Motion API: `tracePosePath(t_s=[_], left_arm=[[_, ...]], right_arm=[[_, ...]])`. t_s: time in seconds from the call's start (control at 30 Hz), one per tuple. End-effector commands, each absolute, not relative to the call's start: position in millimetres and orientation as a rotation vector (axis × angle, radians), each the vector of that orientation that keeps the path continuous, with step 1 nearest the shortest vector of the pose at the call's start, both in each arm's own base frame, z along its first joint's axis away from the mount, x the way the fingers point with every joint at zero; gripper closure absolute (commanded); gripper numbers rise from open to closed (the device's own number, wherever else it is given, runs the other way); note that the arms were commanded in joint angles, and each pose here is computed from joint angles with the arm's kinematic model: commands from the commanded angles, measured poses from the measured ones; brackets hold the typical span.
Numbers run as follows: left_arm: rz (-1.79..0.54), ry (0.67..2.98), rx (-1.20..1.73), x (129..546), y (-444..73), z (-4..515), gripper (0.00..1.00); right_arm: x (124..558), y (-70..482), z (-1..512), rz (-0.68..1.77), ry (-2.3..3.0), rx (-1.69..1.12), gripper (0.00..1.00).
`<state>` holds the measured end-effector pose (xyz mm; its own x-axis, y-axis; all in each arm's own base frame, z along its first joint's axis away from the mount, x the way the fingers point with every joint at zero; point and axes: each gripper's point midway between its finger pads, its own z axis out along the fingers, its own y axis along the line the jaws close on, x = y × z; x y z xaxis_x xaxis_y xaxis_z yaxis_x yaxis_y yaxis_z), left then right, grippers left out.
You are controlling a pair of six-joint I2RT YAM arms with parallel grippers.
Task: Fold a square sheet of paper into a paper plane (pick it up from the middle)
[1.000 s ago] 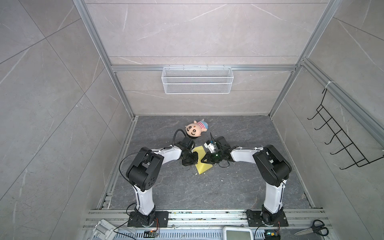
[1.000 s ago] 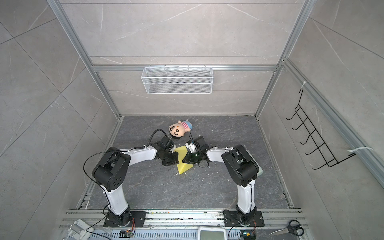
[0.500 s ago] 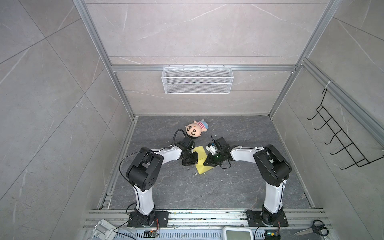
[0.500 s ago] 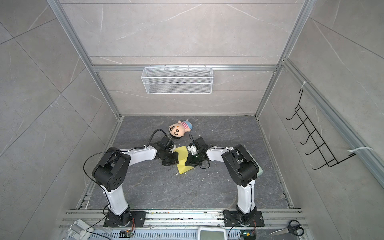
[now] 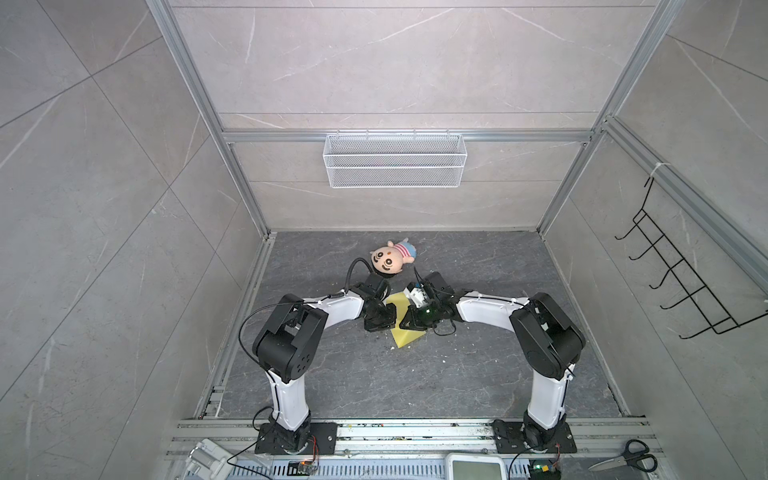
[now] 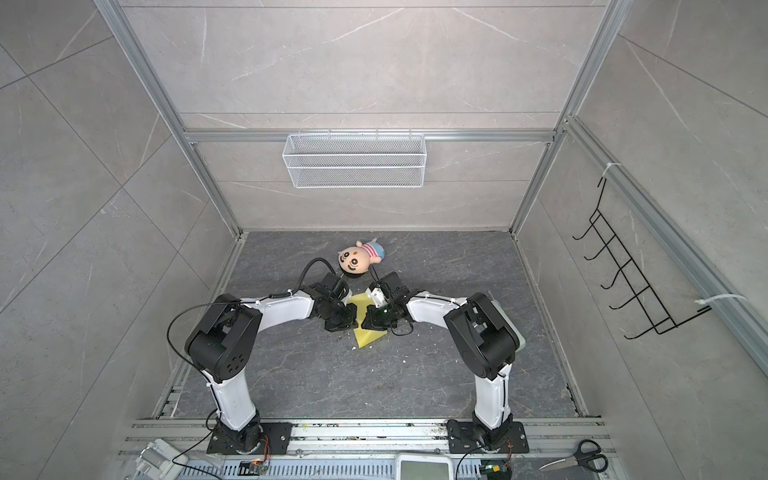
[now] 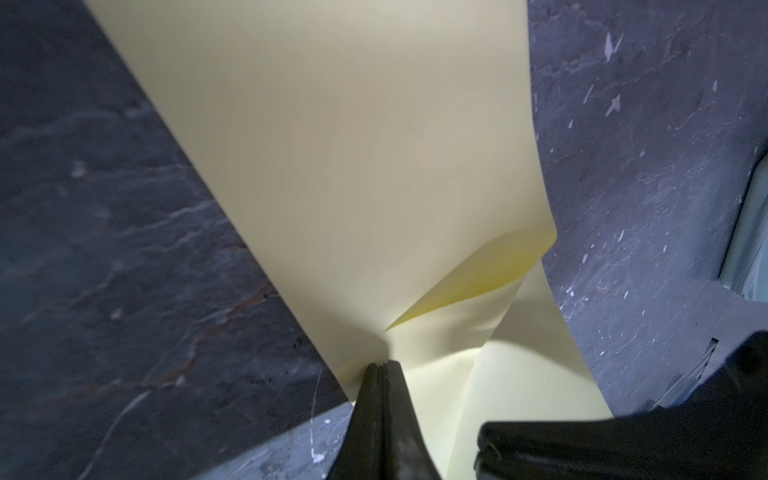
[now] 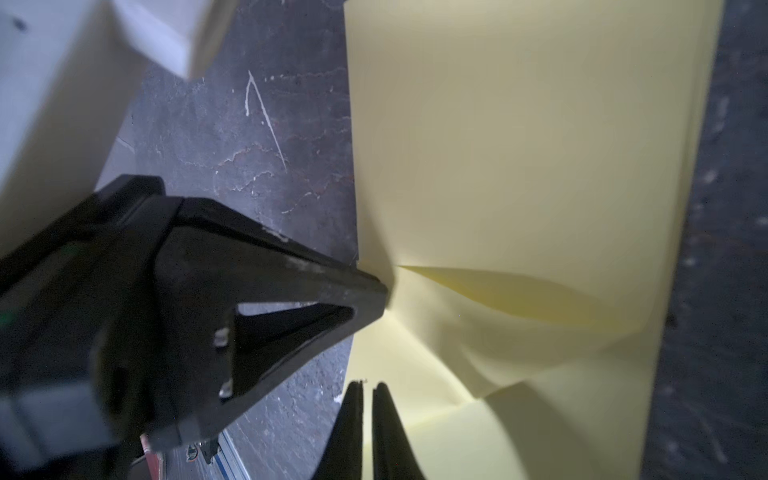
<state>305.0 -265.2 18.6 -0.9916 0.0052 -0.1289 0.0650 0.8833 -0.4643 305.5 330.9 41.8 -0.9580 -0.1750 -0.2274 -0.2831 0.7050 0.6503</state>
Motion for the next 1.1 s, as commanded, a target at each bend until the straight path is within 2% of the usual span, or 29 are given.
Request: tracePosePath(t_s=[0.0,0.37,0.53,0.63,0.73,1.07], left_arm=[[-0.561,3.027,0.049,291,-245,-9,1.0],[-0.609,2.981,0.07,301,-253,6,1.0],[-0.7,2.891,0.081,306,-264,39,1.0],[-0.755,2.834,0.052,303,-269,62,0.9],[-0.839,2.805,-0.006,291,-274,73,0.85],[-0.861,2.895,-0.024,265,-290,49,0.91]], right_arm=[[308,327,26,1.041,2.812,-0.33,0.89],[293,304,-7,0.9,2.929,-0.276,0.9],[288,294,-19,0.843,2.972,-0.212,0.92],[286,292,-24,0.832,2.987,-0.185,0.92],[285,291,-26,0.829,2.992,-0.177,0.92],[283,288,-31,0.809,3.012,-0.153,0.92]])
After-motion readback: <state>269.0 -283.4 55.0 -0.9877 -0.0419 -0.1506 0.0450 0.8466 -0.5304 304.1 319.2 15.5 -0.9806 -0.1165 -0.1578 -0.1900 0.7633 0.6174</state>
